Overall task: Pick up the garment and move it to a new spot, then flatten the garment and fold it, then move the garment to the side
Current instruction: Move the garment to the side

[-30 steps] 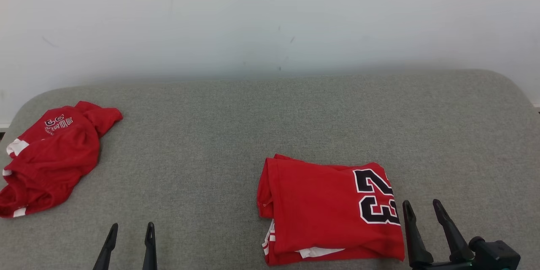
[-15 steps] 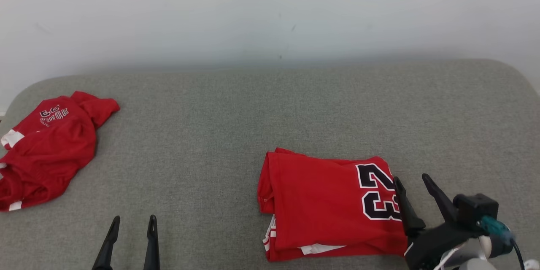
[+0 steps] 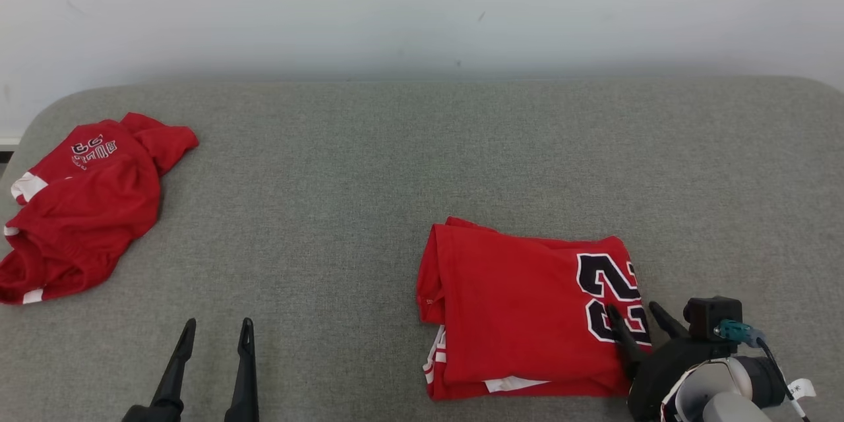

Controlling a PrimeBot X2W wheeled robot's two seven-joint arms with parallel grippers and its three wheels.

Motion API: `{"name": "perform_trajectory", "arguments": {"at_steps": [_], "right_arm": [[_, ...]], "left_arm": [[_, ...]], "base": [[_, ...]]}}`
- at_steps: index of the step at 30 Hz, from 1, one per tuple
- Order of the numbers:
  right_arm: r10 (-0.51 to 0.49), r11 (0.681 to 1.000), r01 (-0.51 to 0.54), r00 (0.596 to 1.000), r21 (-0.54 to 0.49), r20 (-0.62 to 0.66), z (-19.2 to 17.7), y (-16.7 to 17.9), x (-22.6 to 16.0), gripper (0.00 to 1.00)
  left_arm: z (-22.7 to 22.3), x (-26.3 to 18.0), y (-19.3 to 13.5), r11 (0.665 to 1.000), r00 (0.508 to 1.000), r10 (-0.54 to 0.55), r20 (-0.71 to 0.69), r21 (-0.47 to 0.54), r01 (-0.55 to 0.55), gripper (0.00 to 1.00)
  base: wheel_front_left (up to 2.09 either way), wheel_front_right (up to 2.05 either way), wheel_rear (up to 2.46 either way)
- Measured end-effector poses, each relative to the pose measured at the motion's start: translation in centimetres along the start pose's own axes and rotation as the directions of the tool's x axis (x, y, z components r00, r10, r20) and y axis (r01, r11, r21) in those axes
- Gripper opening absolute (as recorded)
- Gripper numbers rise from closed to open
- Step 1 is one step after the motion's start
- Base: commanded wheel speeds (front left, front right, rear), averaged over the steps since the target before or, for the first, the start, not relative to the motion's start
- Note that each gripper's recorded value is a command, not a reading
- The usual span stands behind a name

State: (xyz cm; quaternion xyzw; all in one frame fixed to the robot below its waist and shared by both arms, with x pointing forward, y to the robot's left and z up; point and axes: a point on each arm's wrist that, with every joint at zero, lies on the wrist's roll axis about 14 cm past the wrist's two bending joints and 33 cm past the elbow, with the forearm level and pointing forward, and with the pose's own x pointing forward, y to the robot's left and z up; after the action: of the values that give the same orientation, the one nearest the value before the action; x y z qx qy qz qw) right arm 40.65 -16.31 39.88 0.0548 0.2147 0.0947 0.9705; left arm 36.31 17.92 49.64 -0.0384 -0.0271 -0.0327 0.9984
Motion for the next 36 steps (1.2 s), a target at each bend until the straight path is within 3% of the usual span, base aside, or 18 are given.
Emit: {"name": "perform_trajectory", "arguments": {"at_steps": [6,7,8,9,14,18,25,36], "right_arm": [[-0.003,1.000,0.005,0.997,0.025,-0.075,-1.8,0.1,0.5,1.00],[-0.002,1.000,0.004,0.997,0.028,-0.083,-1.9,0.2,0.6,0.92],[0.000,0.999,0.003,0.996,0.032,-0.085,-1.9,0.2,0.7,0.25],[0.004,0.999,-0.001,0.996,0.036,-0.086,-1.9,0.4,0.9,0.00],[0.026,0.999,-0.023,0.996,0.041,-0.081,-1.2,1.0,1.7,0.00],[0.016,1.000,-0.016,1.000,0.018,-0.026,1.5,-0.1,3.0,0.00],[-0.049,0.994,0.053,0.998,-0.091,0.048,6.9,-5.3,6.0,0.00],[-0.197,0.966,0.214,0.972,-0.148,0.127,12.0,-14.1,8.7,0.00]], "left_arm": [[-0.3,0.1,0.3,1.000,1.000,0.009,-0.009,0.000,-0.009,1.00],[-0.4,0.2,0.3,1.000,1.000,0.009,-0.011,0.000,-0.009,1.00],[-0.4,0.3,0.3,1.000,1.000,0.007,-0.011,0.000,-0.007,1.00],[-0.4,0.4,0.2,1.000,1.000,0.005,-0.010,-0.001,-0.005,1.00],[-0.4,0.9,-0.1,1.000,1.000,-0.003,-0.010,-0.004,0.003,1.00],[-0.6,1.6,-0.2,1.000,1.000,-0.008,-0.011,-0.006,0.008,1.00],[-0.9,4.4,-0.7,0.999,1.000,-0.028,-0.002,-0.017,0.028,1.00],[-3.3,9.4,-1.7,0.993,0.993,-0.116,-0.020,0.020,0.116,1.00]], "base": [[0.00,0.00,0.00],[0.00,0.00,0.00],[0.00,0.00,0.00],[0.00,0.00,0.00],[0.00,0.00,0.00],[0.00,0.00,0.00],[0.00,0.00,0.00],[0.00,0.00,0.00]]}}
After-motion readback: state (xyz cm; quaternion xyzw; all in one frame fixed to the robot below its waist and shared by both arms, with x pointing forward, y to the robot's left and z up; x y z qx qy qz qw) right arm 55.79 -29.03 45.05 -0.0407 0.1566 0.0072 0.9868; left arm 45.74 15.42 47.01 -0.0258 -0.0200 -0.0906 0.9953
